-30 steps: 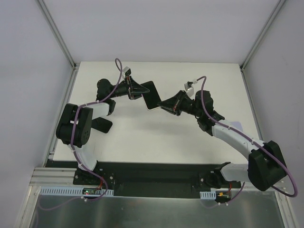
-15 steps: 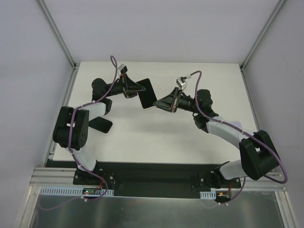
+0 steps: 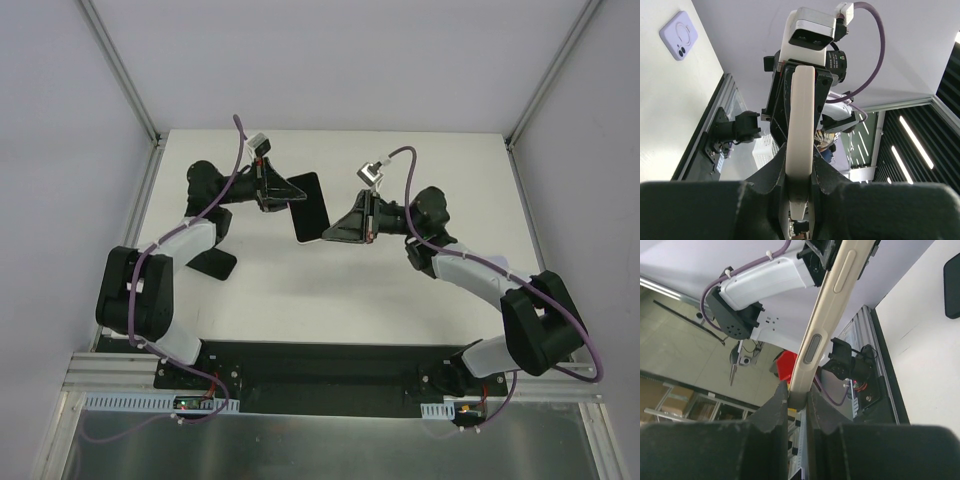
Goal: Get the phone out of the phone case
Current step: Pick up the phone at the center of the board.
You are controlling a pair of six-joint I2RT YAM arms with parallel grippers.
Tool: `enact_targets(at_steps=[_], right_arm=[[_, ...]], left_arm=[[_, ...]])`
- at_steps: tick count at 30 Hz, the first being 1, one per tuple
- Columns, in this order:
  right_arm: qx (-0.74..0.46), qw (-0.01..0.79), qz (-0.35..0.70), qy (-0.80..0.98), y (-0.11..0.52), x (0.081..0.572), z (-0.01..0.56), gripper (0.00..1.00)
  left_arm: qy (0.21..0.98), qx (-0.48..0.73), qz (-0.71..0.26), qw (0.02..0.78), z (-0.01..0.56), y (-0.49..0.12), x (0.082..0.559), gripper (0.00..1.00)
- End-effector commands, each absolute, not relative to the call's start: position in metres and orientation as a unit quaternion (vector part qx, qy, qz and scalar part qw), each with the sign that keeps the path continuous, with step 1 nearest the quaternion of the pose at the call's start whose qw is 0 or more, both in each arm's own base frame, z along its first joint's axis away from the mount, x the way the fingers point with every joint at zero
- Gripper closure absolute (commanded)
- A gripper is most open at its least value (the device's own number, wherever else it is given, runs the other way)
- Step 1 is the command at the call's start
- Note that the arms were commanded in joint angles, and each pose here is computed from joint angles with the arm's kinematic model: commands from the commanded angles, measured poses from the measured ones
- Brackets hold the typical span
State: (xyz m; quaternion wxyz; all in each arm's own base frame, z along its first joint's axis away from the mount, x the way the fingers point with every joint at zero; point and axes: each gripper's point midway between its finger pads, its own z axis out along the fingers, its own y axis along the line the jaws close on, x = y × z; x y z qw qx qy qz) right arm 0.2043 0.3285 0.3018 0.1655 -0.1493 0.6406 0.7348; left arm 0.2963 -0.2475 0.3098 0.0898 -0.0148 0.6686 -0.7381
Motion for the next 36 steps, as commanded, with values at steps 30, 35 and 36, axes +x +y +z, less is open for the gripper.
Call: enact_targets(at_steps=[30, 35, 36], right_arm=[[-0.222, 0.307, 0.544, 0.749, 0.311, 0.196, 0.291, 0.67], [-0.061, 0.327, 0.550, 0.766, 0.300, 0.217, 0.281, 0.21], [-0.048, 0.328, 0.553, 0.764, 0.298, 0.217, 0.278, 0.22]], left_arm=[[0.682, -0.046, -0.726, 0.071, 0.317, -0.261, 0.287, 1.00], [0.675, -0.042, -0.732, 0.076, 0.321, -0.262, 0.290, 1.00], [0.674, -0.043, -0.734, 0.075, 0.322, -0.262, 0.291, 1.00]])
